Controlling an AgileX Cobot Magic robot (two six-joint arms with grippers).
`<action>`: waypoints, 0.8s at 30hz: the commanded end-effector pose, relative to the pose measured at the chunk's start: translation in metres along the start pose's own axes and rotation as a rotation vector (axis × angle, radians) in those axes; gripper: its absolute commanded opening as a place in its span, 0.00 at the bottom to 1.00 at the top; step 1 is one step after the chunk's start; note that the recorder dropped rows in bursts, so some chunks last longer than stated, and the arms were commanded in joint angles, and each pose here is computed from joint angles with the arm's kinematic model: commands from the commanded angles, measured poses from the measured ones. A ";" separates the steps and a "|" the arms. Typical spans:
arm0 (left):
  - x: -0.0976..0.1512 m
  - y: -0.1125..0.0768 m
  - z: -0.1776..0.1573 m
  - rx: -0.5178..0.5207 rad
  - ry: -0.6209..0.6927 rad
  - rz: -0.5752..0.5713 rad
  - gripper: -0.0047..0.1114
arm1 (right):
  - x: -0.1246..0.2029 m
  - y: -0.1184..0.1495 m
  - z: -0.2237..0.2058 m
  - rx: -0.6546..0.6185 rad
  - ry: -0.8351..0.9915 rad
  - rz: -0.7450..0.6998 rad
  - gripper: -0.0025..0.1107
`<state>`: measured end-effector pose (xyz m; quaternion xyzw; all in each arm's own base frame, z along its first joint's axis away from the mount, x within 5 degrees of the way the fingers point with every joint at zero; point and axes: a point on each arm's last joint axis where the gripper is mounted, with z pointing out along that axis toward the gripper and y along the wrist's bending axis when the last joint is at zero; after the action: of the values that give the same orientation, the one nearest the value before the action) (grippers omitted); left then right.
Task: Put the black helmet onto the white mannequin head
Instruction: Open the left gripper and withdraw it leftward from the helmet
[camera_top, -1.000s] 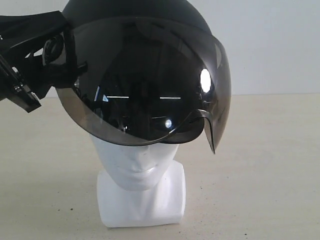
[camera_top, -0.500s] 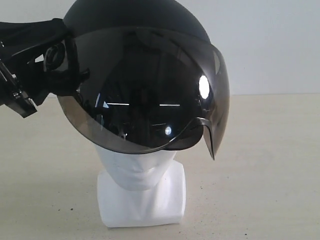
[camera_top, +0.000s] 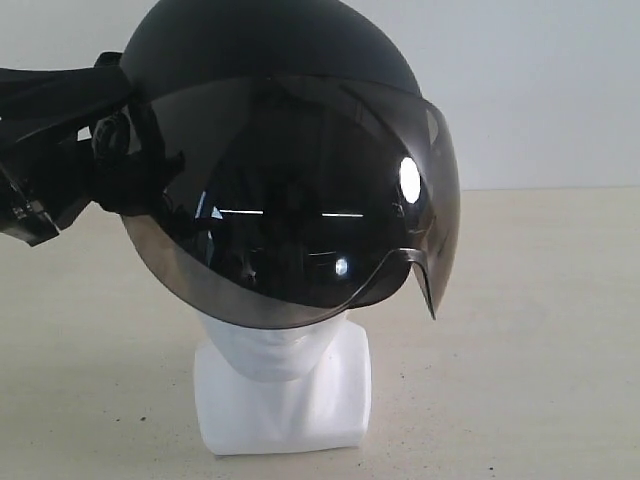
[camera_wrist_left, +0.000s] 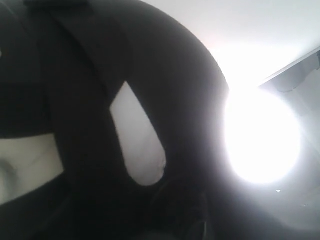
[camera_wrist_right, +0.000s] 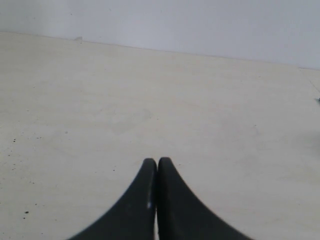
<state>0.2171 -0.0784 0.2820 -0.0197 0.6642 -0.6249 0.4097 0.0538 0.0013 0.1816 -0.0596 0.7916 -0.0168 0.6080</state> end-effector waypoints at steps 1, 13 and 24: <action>0.004 0.038 -0.011 -0.339 0.047 0.125 0.08 | -0.001 0.000 0.000 0.005 -0.012 -0.001 0.02; 0.003 0.046 -0.014 -0.428 0.048 0.141 0.40 | -0.001 0.000 0.000 0.005 -0.012 -0.001 0.02; -0.005 0.043 -0.020 -0.426 0.009 0.154 0.40 | -0.001 0.000 0.000 0.005 -0.012 -0.001 0.02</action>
<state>0.2304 -0.0550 0.2467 -0.0527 0.7748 -0.4590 0.4316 0.0538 0.0013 0.1816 -0.0596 0.7916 -0.0168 0.6080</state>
